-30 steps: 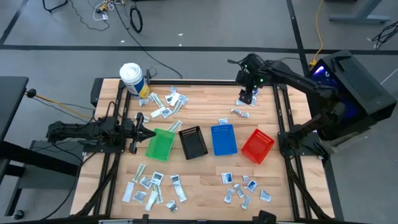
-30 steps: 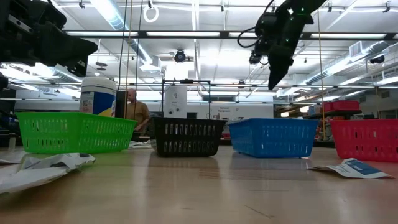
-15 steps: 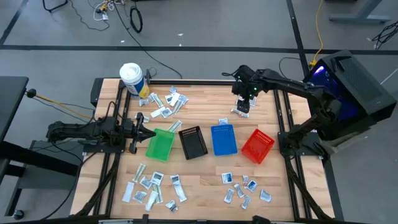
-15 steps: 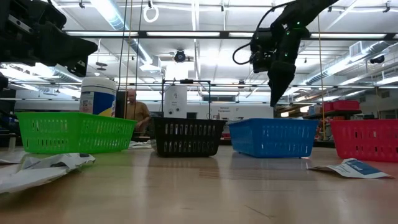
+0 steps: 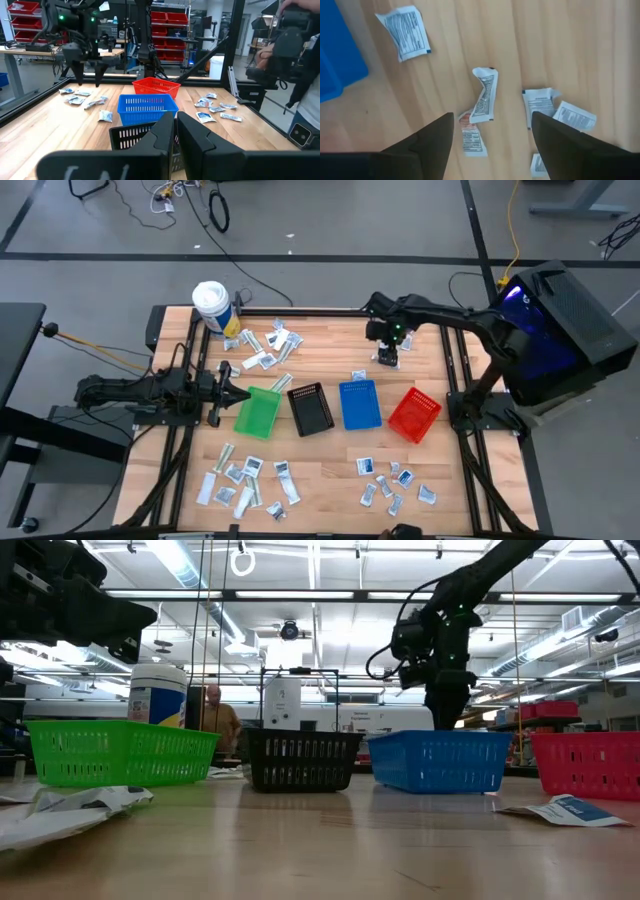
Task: Pick & Place First Aid Supplies
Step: Put the ointment pack into the red basket
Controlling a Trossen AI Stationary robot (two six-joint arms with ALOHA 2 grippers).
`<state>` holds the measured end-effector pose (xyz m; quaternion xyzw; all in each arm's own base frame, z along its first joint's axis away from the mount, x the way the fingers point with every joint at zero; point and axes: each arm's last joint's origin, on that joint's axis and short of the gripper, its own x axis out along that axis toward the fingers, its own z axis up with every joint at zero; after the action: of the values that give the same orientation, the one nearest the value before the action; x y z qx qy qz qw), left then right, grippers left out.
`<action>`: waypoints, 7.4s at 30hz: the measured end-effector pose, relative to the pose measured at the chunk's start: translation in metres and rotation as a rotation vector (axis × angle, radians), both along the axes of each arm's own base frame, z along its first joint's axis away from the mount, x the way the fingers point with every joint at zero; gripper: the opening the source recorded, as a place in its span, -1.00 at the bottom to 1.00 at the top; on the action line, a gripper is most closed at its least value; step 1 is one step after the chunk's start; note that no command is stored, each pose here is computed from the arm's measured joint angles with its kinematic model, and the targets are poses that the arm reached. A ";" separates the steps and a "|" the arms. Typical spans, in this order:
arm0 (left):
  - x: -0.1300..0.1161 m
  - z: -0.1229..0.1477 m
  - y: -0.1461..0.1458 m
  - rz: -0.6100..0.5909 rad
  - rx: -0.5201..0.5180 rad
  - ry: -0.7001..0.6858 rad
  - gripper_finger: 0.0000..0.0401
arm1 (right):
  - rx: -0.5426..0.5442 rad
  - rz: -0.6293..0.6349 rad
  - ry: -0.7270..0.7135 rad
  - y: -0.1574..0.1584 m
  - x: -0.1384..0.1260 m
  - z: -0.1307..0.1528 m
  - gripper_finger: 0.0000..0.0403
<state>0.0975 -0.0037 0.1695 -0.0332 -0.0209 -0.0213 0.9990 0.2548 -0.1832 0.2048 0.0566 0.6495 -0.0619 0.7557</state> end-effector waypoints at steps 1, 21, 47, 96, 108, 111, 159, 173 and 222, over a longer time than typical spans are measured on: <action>0.000 0.000 0.000 0.000 0.000 0.000 -0.84 | 0.000 0.012 0.002 0.000 0.001 -0.001 0.34; 0.000 0.000 0.000 0.000 0.000 0.000 -0.84 | -0.033 0.105 -0.028 -0.002 0.020 -0.022 0.34; 0.000 0.000 0.000 0.000 0.000 0.000 -0.84 | -0.054 0.064 -0.044 0.008 0.017 -0.048 0.34; 0.000 0.000 0.000 0.000 0.000 0.001 -0.84 | -0.114 0.024 0.009 0.008 0.009 -0.059 -0.98; 0.000 0.000 0.000 0.000 0.000 0.000 -0.84 | -0.101 0.030 0.022 0.011 0.006 -0.054 -0.99; 0.000 0.000 0.000 0.000 0.000 0.000 -0.84 | -0.108 0.034 0.012 0.014 0.004 -0.046 -1.00; 0.000 0.000 0.000 0.000 0.000 0.000 -0.84 | 0.057 0.075 -0.091 0.122 -0.061 0.063 -1.00; 0.000 0.000 0.000 0.000 0.000 0.000 -0.84 | 0.179 0.166 0.114 0.165 -0.075 0.012 -1.00; 0.000 0.000 0.000 0.000 0.000 0.000 -0.84 | -0.164 0.127 -0.141 0.107 -0.054 0.057 0.00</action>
<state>0.0975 -0.0037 0.1696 -0.0332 -0.0210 -0.0213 0.9990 0.2010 -0.0764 0.2616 -0.0423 0.5898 -0.0628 0.8040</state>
